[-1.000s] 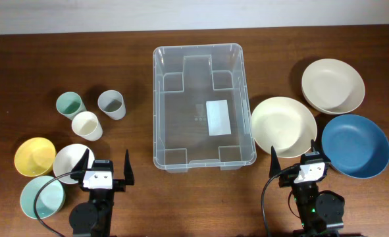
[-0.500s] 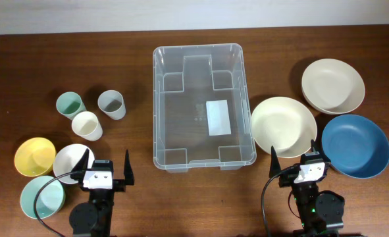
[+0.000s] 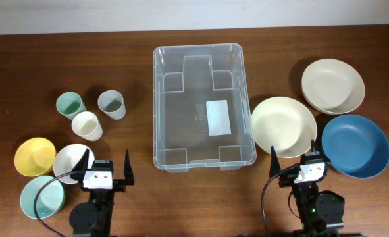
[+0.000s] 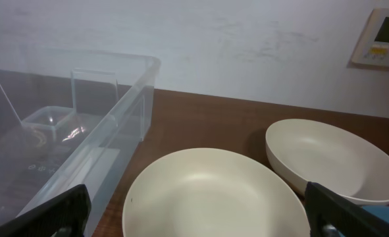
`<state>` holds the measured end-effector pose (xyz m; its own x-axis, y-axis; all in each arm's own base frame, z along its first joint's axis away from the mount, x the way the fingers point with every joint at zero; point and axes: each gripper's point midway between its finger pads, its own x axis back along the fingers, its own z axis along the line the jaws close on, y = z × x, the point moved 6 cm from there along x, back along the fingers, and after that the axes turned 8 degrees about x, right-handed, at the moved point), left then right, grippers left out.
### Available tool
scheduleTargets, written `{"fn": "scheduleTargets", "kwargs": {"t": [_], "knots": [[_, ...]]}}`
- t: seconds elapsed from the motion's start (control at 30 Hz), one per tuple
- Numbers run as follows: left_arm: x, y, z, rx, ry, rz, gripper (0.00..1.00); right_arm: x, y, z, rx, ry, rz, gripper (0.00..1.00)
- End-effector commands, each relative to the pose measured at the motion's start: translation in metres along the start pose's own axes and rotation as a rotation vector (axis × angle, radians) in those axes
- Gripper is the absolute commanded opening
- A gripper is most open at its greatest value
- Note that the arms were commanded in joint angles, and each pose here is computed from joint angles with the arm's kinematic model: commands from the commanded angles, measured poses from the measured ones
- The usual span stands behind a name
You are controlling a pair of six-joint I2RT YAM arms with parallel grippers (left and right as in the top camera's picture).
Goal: Pack container
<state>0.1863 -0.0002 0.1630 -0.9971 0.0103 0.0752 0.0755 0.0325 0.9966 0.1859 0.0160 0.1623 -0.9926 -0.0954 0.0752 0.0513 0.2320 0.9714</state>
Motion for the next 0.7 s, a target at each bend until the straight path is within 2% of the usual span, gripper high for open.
{"fn": "scheduleTargets", "kwargs": {"t": [0.0,0.67], "knots": [[0.0001,-0.0012,-0.0023,-0.010,-0.019,0.001,1.00,0.0001,-0.0011,0.0019,0.006,0.014,-0.002,0.99],[0.0001,-0.0002,-0.0024,-0.010,-0.019,-0.005,1.00,0.0000,-0.0032,-0.0018,0.006,-0.020,0.013,0.99]]}}
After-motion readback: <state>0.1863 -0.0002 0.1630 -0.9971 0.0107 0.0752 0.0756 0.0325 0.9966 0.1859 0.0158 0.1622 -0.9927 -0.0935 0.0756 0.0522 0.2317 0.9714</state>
